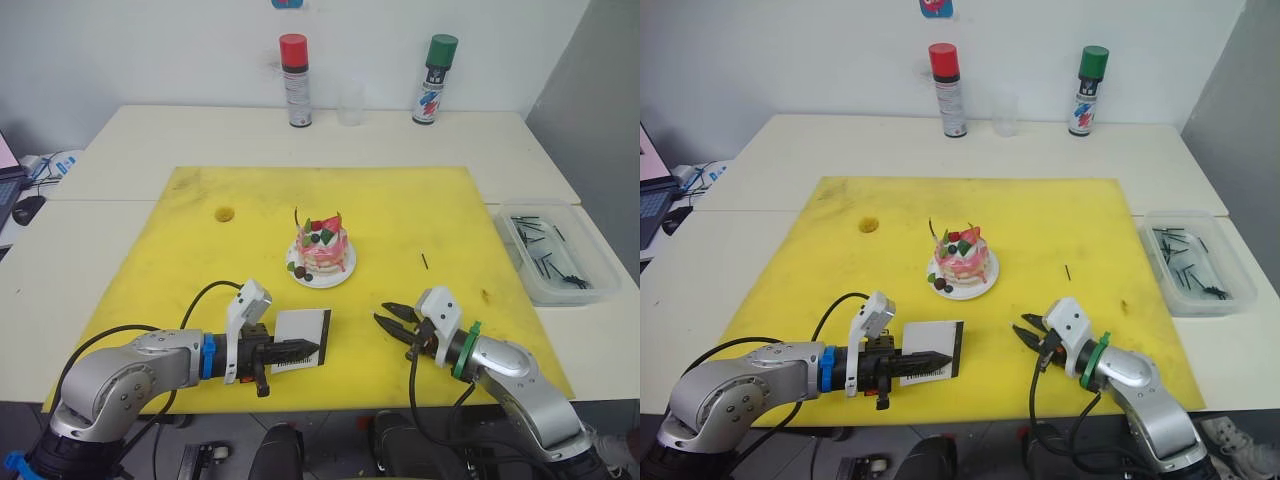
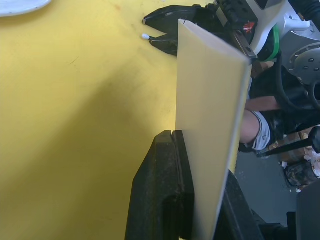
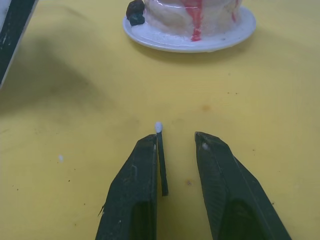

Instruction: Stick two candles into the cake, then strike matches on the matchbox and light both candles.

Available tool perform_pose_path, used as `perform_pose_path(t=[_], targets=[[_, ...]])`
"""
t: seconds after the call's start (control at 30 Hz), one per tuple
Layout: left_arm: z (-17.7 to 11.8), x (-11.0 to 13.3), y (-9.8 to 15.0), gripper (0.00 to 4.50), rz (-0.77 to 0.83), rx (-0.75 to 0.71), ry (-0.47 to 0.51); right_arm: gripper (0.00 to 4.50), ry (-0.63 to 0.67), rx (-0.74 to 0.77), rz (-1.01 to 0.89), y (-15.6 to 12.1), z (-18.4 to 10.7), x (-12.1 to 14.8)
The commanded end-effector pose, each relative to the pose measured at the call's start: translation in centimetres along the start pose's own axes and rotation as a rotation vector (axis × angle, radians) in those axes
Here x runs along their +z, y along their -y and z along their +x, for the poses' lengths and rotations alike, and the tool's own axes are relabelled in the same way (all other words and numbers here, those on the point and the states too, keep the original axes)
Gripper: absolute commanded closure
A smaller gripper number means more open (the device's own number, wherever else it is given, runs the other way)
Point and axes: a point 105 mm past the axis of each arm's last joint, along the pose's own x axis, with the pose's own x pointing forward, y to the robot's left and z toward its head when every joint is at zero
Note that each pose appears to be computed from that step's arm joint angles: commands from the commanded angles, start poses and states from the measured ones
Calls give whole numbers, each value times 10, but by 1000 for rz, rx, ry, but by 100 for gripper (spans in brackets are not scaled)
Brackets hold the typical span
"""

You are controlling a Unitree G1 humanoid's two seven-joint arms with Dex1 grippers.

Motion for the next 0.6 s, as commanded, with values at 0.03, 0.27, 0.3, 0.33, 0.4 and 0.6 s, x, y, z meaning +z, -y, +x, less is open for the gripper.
perform_pose_path(t=[0.03,0.27,0.3,0.33,0.4,0.6], targets=[[1,7,7,450,38,-22,12,328,-26,20,13,-7,1,-8],[1,6,7,450,35,-22,6,449,-29,30,1,-10,5,-7],[1,6,7,450,35,-22,5,449,-28,30,1,-10,5,-7],[1,6,7,450,34,-22,5,449,-28,30,2,-10,4,-7],[1,6,7,450,34,-23,5,449,-14,30,6,-9,3,-3],[-5,16,12,450,38,-85,27,449,91,44,-69,-3,-4,37]])
